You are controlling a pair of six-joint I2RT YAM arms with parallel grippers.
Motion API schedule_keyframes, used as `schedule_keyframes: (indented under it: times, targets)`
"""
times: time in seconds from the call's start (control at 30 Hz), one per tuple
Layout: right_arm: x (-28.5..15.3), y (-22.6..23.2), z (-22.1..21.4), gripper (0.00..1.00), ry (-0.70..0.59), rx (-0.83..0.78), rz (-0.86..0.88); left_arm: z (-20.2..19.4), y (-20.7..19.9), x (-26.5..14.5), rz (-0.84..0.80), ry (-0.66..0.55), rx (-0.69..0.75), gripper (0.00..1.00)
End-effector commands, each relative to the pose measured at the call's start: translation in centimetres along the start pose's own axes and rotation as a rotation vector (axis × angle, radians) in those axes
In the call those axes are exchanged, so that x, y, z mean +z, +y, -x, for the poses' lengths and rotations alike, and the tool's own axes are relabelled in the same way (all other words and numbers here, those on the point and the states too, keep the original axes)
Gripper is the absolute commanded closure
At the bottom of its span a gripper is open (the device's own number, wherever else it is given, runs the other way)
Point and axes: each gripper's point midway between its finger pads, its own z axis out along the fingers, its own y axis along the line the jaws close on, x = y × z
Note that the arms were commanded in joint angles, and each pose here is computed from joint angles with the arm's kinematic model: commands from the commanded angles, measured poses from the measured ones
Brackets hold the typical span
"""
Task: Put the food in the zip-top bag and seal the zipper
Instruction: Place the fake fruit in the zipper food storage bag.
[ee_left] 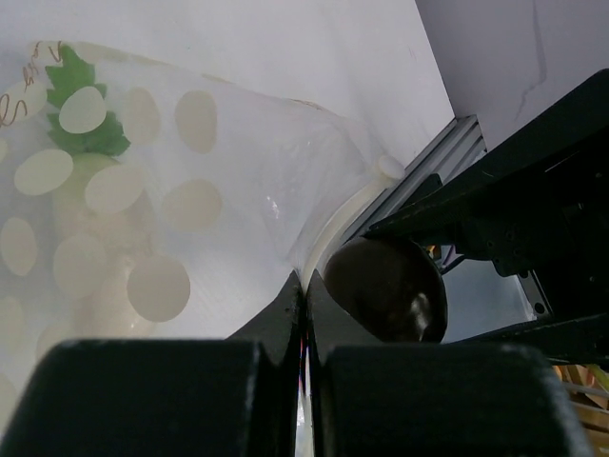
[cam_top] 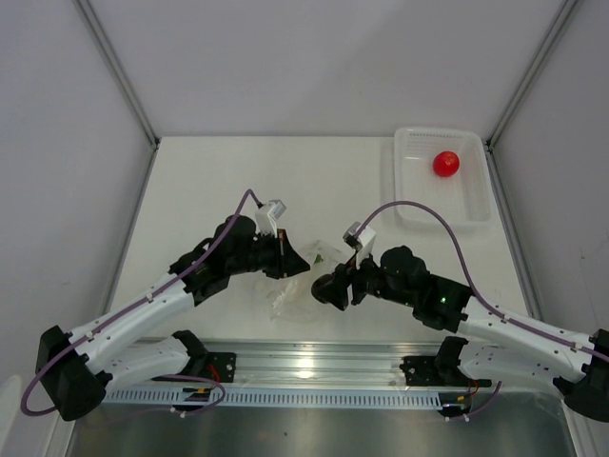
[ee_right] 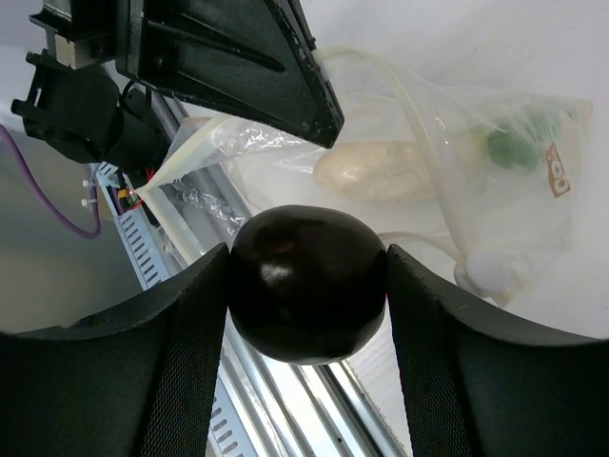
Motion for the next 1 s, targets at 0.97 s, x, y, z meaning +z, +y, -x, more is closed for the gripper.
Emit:
schedule_keyframes:
  times: [0.97]
  targets:
    - [1.4,-4.9,2.7,1.00,-0.096,-0.058,-0.349,0.4,-2.9,-0.5,-0.123,-0.001,-0.029,1.00]
